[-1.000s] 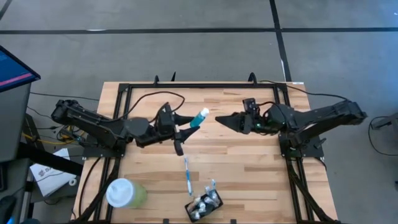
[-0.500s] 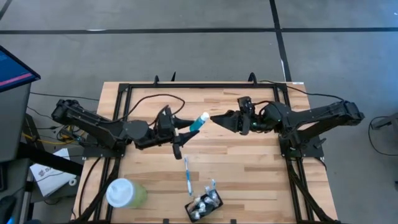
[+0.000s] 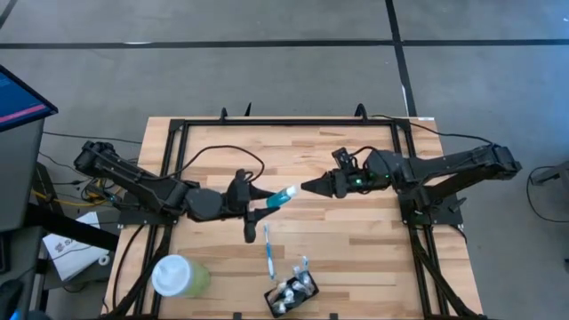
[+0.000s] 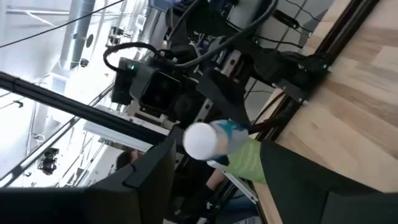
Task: Pick & Place toothbrushing station
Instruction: Put the blue mouthwash into the black wire organizer
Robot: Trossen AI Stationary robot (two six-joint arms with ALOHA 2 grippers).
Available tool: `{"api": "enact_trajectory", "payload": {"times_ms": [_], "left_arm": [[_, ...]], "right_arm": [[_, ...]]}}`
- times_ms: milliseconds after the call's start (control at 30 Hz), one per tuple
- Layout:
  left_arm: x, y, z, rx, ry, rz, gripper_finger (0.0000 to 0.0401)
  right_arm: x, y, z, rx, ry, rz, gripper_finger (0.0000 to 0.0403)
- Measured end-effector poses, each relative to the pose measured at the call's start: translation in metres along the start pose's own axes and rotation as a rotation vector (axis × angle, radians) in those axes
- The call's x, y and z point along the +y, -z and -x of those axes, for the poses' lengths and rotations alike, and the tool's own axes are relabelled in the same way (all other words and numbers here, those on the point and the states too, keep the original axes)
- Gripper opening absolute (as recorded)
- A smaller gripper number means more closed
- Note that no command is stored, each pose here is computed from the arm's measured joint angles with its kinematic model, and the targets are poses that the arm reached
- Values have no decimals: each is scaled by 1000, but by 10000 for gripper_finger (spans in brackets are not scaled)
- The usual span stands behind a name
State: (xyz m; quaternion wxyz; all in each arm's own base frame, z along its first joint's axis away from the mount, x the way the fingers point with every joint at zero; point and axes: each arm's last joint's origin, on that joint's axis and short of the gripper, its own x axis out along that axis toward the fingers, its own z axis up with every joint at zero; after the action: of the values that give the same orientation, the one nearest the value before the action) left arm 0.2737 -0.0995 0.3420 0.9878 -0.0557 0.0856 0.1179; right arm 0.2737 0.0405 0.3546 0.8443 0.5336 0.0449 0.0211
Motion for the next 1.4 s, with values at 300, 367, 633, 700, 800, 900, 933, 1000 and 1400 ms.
{"api": "enact_trajectory", "payload": {"times_ms": [300, 367, 633, 700, 800, 900, 933, 1000, 1400], "left_arm": [[1, -2, 1, -23, -21, 32, 150], [0, -5, 1, -46, -17, 50, 150], [3, -23, 5, -180, -1, 147, 150], [3, -27, 6, -211, 7, 150, 150], [7, -38, 8, -287, 50, 193, 150], [10, -43, 7, -319, 117, 205, 150], [11, -44, 6, -323, 130, 208, 150], [12, -44, 4, -327, 134, 213, 150], [11, -41, 1, -311, 132, 207, 151]], "right_arm": [[1, 1, 0, -31, 13, 109, 226], [4, 3, 1, -61, 7, 175, 226], [25, 11, 4, -178, -90, 445, 226], [28, 14, 6, -200, -104, 511, 226], [31, 15, 6, -214, -113, 567, 226], [30, 16, -1, -243, -125, 603, 226], [28, 17, -5, -249, -119, 614, 226], [26, 20, -13, -270, -109, 641, 226], [44, 18, -51, -290, -62, 683, 251]]}}
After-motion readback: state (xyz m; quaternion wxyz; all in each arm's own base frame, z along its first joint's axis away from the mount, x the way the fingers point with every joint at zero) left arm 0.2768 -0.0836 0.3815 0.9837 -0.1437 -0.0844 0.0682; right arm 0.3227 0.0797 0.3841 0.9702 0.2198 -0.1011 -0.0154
